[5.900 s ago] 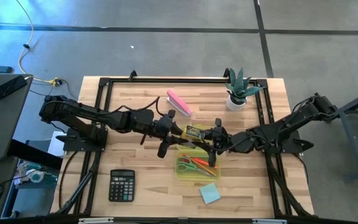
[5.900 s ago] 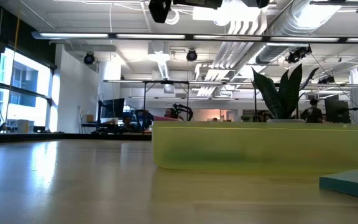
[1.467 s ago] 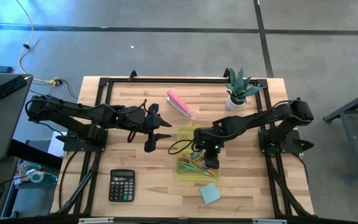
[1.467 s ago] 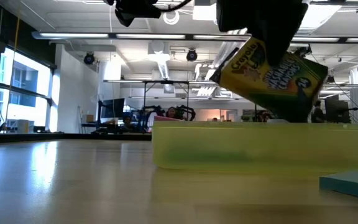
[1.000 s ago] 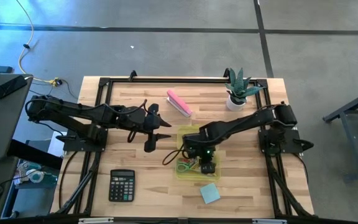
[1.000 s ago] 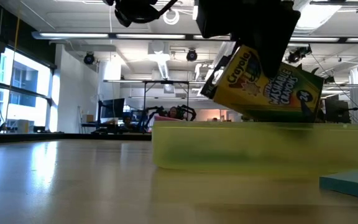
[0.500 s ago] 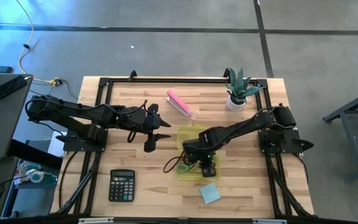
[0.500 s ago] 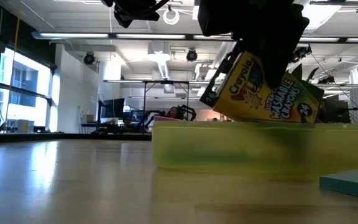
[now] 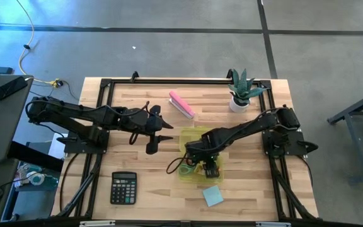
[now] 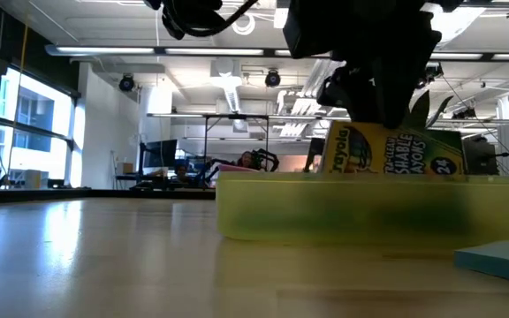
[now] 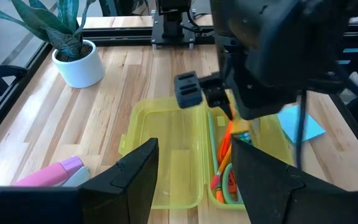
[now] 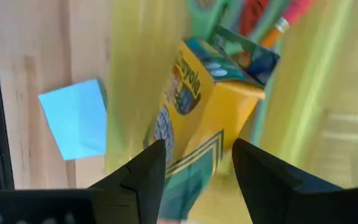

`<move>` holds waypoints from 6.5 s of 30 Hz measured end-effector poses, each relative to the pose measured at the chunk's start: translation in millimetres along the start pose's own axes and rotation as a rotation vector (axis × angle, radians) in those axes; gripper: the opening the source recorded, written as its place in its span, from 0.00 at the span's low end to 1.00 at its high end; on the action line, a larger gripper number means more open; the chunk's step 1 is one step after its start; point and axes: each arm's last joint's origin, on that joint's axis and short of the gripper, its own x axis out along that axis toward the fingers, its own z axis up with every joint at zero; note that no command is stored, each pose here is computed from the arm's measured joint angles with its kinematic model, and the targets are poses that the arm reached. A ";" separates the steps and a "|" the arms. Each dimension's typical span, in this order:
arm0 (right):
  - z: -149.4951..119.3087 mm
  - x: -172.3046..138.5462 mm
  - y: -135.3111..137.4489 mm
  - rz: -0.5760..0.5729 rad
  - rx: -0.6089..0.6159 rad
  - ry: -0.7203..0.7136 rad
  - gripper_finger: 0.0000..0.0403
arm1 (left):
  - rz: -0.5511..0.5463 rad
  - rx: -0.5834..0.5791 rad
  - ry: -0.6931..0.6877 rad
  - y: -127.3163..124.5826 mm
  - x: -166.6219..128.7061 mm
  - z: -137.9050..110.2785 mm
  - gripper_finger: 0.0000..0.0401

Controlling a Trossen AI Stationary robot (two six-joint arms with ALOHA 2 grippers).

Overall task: Pack school essentials
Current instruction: Put the yellow crayon box into the yellow supply box, then adjust the yellow supply box, then put the sticky note into the yellow supply box

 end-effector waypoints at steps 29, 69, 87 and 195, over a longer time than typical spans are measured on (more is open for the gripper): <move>-3.9 -0.2 -19.8 -0.358 0.138 -0.023 0.31 | 0.001 0.005 0.053 0.1 -0.1 -5.2 0.47; -3.3 11.0 -8.2 -0.327 0.084 -0.114 0.17 | 0.017 0.006 0.057 0.6 -0.2 -5.5 0.47; -49.4 -12.1 34.4 -0.305 0.160 -0.158 0.17 | -0.022 0.032 0.173 -10.2 2.6 -27.2 0.47; -84.6 1.4 -23.8 -0.509 0.599 -0.129 0.17 | -0.038 -0.016 0.178 -13.2 77.7 -116.5 0.47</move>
